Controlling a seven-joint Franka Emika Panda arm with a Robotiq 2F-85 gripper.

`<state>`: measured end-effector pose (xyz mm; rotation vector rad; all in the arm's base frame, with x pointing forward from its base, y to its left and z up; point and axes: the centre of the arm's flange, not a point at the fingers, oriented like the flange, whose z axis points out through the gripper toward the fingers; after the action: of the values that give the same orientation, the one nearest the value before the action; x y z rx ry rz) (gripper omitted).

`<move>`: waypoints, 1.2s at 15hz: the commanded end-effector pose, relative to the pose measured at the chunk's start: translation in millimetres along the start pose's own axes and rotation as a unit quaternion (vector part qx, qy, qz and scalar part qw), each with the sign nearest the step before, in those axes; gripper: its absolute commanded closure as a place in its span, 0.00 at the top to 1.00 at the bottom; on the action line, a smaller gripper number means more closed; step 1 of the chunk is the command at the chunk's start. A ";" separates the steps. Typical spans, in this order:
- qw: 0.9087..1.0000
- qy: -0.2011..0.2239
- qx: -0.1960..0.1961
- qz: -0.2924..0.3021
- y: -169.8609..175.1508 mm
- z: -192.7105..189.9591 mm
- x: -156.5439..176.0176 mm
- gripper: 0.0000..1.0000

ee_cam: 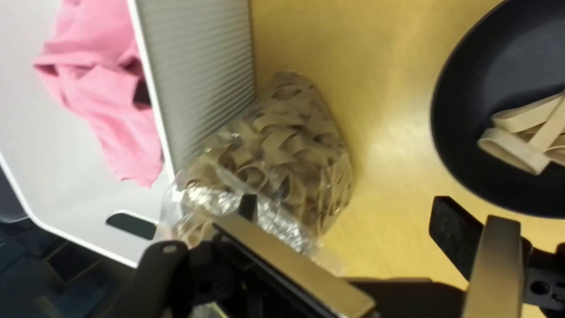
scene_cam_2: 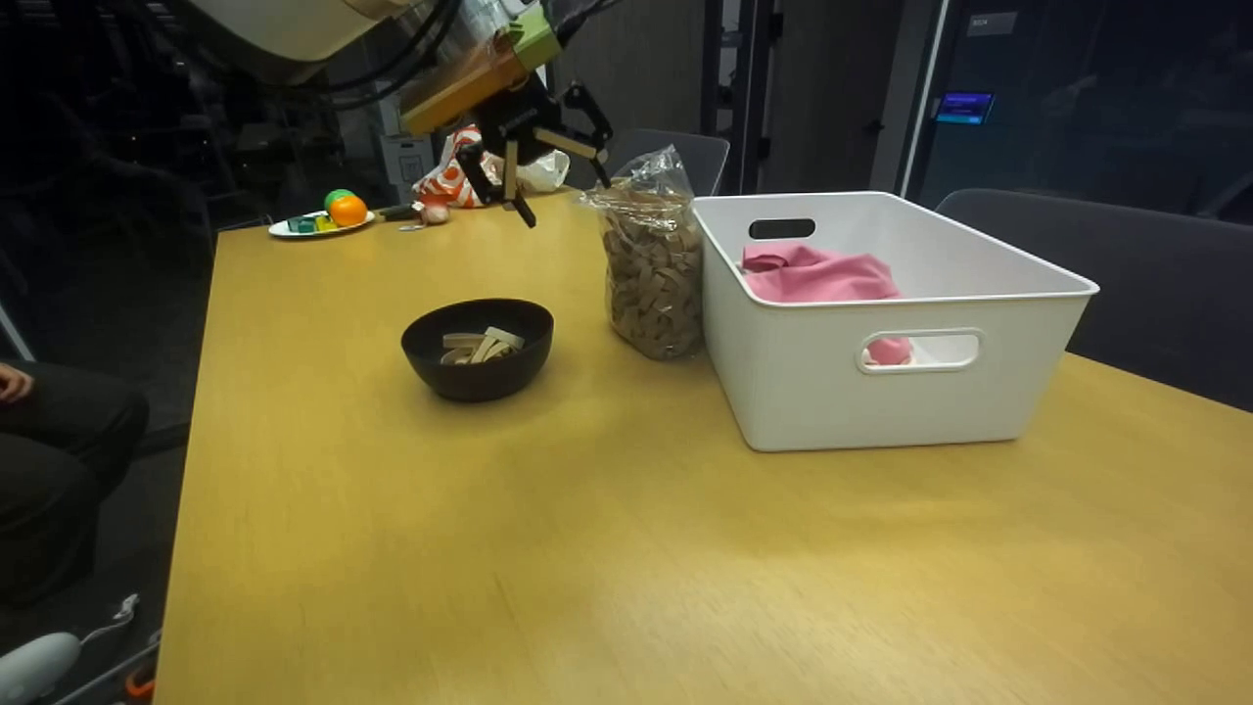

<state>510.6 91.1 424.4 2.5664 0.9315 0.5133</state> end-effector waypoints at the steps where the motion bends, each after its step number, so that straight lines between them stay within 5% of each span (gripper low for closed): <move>1: 0.995 0.001 0.101 0.006 -10.7 -12.1 -41.1 1.00; 3: 0.989 0.005 0.147 0.004 -29.4 2.8 -47.7 1.00; 8: 0.991 0.033 0.127 -0.004 -54.7 31.1 -38.7 1.00; 18: 0.982 0.039 0.186 0.005 -80.6 50.7 -29.6 1.00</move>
<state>466.4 120.9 334.3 2.8717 1.1051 0.4642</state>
